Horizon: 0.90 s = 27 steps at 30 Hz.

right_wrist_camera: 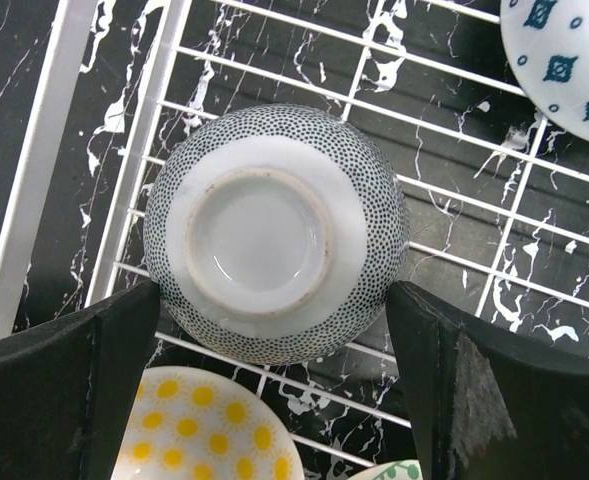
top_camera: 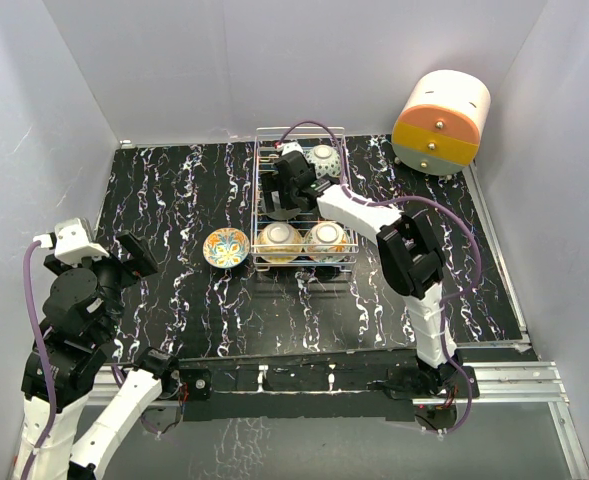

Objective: Load the bowls into the dish rack

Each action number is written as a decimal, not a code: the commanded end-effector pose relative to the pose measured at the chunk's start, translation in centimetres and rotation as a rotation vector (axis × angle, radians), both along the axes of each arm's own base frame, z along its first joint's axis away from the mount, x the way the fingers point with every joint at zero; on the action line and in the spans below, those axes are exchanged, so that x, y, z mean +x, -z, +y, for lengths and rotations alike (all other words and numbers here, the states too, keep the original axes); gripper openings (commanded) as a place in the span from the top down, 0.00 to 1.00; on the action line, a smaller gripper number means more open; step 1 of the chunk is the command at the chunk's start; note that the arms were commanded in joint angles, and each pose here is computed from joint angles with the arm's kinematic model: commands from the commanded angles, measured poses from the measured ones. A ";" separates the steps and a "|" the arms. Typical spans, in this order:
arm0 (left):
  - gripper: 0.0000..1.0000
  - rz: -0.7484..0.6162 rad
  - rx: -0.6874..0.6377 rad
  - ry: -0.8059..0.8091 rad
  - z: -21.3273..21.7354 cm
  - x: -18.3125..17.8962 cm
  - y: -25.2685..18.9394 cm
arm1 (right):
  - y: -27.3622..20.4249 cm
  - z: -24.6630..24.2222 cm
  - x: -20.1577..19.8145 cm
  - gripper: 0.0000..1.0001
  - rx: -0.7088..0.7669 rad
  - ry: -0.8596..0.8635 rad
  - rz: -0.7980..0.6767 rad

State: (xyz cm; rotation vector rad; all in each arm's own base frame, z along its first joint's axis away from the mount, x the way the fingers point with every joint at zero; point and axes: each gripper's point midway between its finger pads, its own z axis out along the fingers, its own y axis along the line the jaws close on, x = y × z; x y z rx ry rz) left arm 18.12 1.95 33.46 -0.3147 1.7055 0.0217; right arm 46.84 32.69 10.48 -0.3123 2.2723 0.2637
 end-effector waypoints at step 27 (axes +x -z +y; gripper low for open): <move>0.03 0.017 0.040 -0.026 0.5 0.3 0.0 | -6.3 0.8 12.0 0.01 0.185 0.143 -0.379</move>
